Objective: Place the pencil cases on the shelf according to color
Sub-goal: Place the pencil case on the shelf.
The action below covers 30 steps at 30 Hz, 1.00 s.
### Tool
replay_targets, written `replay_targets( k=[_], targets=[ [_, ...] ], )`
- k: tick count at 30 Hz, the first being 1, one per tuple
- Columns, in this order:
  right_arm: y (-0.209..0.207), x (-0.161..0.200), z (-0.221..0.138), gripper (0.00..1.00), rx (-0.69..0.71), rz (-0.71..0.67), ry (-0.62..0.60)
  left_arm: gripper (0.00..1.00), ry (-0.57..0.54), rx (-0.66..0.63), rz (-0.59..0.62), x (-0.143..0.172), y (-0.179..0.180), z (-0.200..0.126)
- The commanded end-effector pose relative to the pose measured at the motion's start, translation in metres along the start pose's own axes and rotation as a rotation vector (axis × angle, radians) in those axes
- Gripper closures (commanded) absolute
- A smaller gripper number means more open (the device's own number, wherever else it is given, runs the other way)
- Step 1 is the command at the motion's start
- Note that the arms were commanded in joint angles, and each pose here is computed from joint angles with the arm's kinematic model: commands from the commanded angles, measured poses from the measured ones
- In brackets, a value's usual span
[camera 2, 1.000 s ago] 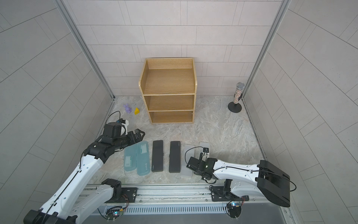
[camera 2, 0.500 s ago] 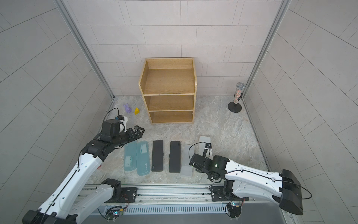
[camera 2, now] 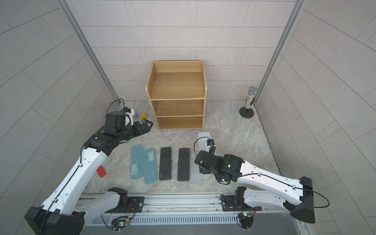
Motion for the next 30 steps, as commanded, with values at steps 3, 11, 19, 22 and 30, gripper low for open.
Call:
replay_targets(
  k=[3, 11, 19, 22, 30],
  targets=[
    [0.013, -0.033, -0.023, 0.48, -0.045, -0.076, -0.072, 0.0, -0.031, 0.039, 0.044, -0.019, -0.018, -0.002],
    [0.032, -0.084, -0.045, 0.5, -0.09, -0.125, -0.131, 0.0, -0.058, 0.056, 0.079, -0.038, -0.029, 0.001],
    [0.041, -0.152, -0.066, 0.5, -0.076, -0.128, -0.258, 0.0, -0.088, 0.081, 0.126, -0.048, -0.035, 0.004],
    [0.041, -0.175, -0.072, 0.5, -0.083, -0.107, -0.298, 0.0, -0.08, 0.085, 0.123, -0.048, -0.033, 0.01],
    [0.047, -0.228, -0.071, 0.51, -0.12, -0.084, -0.352, 0.0, -0.087, 0.133, 0.046, -0.041, -0.024, 0.02]
  ],
)
Point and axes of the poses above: each gripper's point midway between its finger pads, its own z axis out along the fingers, its own y axis along the line the jaws close on, x = y × z, the point moved 3 cm from there along -z, back along the fingers, and after that the axes turned 6 degrees about -z, right-handed, at the moved point
